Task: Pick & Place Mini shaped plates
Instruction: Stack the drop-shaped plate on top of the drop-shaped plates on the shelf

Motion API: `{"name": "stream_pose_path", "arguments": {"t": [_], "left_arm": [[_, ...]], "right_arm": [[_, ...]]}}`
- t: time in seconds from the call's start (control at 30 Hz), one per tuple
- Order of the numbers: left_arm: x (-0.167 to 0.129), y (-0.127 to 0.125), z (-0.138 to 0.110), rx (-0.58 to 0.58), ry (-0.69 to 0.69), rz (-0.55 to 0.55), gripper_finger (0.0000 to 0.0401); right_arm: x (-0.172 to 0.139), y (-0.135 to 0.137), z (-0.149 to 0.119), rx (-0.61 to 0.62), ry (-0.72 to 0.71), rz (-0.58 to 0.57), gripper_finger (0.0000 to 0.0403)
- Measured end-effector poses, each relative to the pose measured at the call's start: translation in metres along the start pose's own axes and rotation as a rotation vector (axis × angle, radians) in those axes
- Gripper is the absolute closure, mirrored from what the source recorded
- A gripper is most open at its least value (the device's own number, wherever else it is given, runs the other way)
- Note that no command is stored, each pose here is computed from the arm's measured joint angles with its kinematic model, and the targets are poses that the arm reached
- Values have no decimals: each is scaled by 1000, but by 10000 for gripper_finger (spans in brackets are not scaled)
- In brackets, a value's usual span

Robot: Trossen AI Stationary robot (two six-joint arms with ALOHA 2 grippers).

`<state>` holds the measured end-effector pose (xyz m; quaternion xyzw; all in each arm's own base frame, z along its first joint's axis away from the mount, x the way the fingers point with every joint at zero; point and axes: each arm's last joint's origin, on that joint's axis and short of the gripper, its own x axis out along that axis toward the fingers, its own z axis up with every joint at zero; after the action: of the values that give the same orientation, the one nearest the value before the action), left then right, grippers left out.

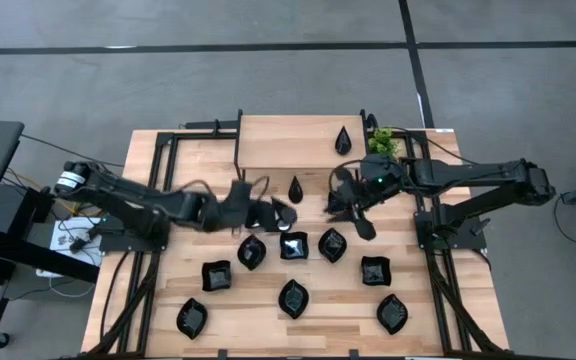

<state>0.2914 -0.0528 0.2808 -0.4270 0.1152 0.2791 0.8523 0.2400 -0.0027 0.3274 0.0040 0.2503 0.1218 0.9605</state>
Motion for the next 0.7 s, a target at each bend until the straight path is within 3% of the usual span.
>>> {"name": "stream_pose_path", "arguments": {"t": [0.2, 0.47, 0.7], "left_arm": [[18, 5, 41, 151, -72, -68, 396], [30, 12, 81, 269, -181, -110, 396], [34, 18, 101, 333, -204, -116, 396]], "right_arm": [[-10, -7, 24, 10, -69, -278, 284], [9, -20, 40, 8, -31, -604, 284], [35, -32, 63, -22, 2, -752, 284]]}}
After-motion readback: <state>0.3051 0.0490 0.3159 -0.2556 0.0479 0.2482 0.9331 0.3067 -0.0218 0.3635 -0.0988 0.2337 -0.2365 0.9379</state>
